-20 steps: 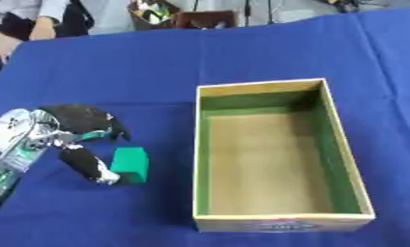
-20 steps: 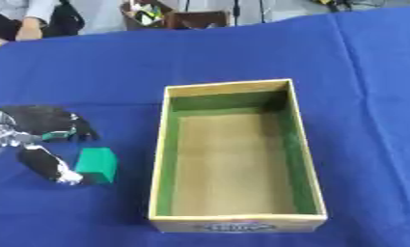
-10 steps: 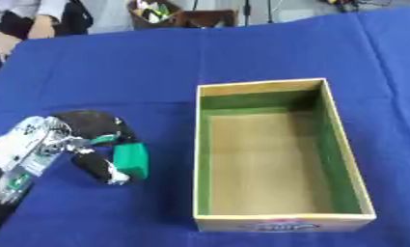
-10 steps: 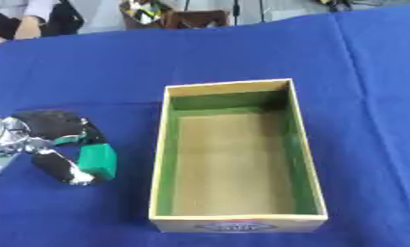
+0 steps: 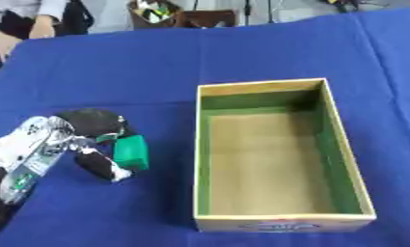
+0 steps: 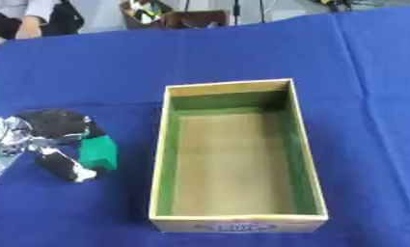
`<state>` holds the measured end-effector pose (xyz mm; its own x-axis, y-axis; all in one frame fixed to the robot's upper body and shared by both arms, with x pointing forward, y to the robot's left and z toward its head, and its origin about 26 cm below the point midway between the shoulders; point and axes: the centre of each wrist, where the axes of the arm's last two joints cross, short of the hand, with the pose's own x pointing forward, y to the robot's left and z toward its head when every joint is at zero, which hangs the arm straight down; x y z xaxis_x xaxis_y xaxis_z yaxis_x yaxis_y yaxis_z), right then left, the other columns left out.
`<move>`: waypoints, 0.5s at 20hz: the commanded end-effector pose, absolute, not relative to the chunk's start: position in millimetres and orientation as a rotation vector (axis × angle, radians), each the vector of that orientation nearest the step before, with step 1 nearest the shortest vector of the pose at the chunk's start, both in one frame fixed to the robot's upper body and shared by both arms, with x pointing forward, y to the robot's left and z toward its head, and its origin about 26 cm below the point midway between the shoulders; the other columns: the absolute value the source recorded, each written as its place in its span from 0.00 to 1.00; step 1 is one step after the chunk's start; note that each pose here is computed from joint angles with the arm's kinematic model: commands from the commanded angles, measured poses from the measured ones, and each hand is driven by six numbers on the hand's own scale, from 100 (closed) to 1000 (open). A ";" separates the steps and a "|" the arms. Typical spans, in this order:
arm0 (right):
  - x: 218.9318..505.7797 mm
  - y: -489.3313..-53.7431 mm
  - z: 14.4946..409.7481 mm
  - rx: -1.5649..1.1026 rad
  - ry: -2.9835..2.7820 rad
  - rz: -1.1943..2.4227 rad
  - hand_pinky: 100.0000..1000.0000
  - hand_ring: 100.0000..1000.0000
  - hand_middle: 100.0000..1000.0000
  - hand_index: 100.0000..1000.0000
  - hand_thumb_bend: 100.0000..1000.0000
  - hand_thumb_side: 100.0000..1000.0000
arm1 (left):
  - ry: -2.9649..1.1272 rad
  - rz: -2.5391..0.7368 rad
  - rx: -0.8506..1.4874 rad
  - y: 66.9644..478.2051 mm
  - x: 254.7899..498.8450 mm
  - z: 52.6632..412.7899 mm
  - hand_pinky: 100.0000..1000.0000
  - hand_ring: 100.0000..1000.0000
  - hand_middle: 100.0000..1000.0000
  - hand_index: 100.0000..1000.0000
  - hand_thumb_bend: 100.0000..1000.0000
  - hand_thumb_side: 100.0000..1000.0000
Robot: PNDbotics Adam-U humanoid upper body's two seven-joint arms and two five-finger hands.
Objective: Pick up objects on the table and place them in the box.
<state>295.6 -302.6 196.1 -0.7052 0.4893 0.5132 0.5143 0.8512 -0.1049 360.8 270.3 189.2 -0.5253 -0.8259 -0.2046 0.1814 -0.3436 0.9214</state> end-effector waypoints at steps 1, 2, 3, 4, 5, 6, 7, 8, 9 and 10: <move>293.7 -301.6 202.3 -0.725 -2.512 -0.060 0.71 0.82 0.59 0.75 0.00 0.74 | -1.218 -1.907 0.984 274.7 359.0 202.3 0.03 0.36 0.35 0.49 0.00 0.46; 293.6 -301.7 202.1 -0.725 -2.511 -0.060 0.71 0.82 0.59 0.75 0.00 0.74 | -1.221 -1.903 0.994 274.7 358.6 204.4 0.03 0.35 0.35 0.48 0.00 0.42; 293.5 -301.8 202.0 -0.726 -2.510 -0.060 0.71 0.82 0.59 0.75 0.00 0.74 | -1.224 -1.900 1.007 274.6 357.9 206.9 0.02 0.35 0.34 0.48 0.00 0.39; 293.5 -301.9 201.9 -0.726 -2.509 -0.060 0.71 0.82 0.59 0.75 0.00 0.74 | -1.230 -1.894 1.029 274.5 356.9 210.7 0.02 0.35 0.34 0.46 0.00 0.34; 293.4 -301.9 201.8 -0.726 -2.509 -0.060 0.71 0.82 0.59 0.75 0.00 0.74 | -1.237 -1.889 1.051 274.3 355.7 214.4 0.01 0.34 0.33 0.45 0.00 0.32; 293.4 -302.0 201.8 -0.727 -2.508 -0.059 0.71 0.82 0.59 0.75 0.00 0.74 | -1.244 -1.883 1.078 274.1 354.2 218.8 0.01 0.34 0.33 0.44 0.00 0.29; 293.4 -302.1 201.8 -0.727 -2.508 -0.059 0.71 0.82 0.59 0.75 0.00 0.74 | -1.251 -1.879 1.105 273.7 352.7 223.0 0.01 0.35 0.33 0.44 0.00 0.28; 293.4 -302.2 201.8 -0.727 -2.508 -0.058 0.71 0.82 0.59 0.75 0.00 0.74 | -1.260 -1.875 1.138 273.0 350.8 228.4 0.02 0.35 0.33 0.44 0.00 0.27; 293.3 -302.2 201.7 -0.728 -2.508 -0.058 0.71 0.82 0.59 0.75 0.00 0.74 | -1.270 -1.872 1.170 272.0 348.6 233.5 0.02 0.35 0.33 0.44 0.00 0.27; 293.3 -302.3 201.7 -0.728 -2.508 -0.058 0.71 0.82 0.59 0.75 0.00 0.74 | -1.282 -1.869 1.204 270.7 346.2 239.2 0.02 0.35 0.33 0.44 0.00 0.25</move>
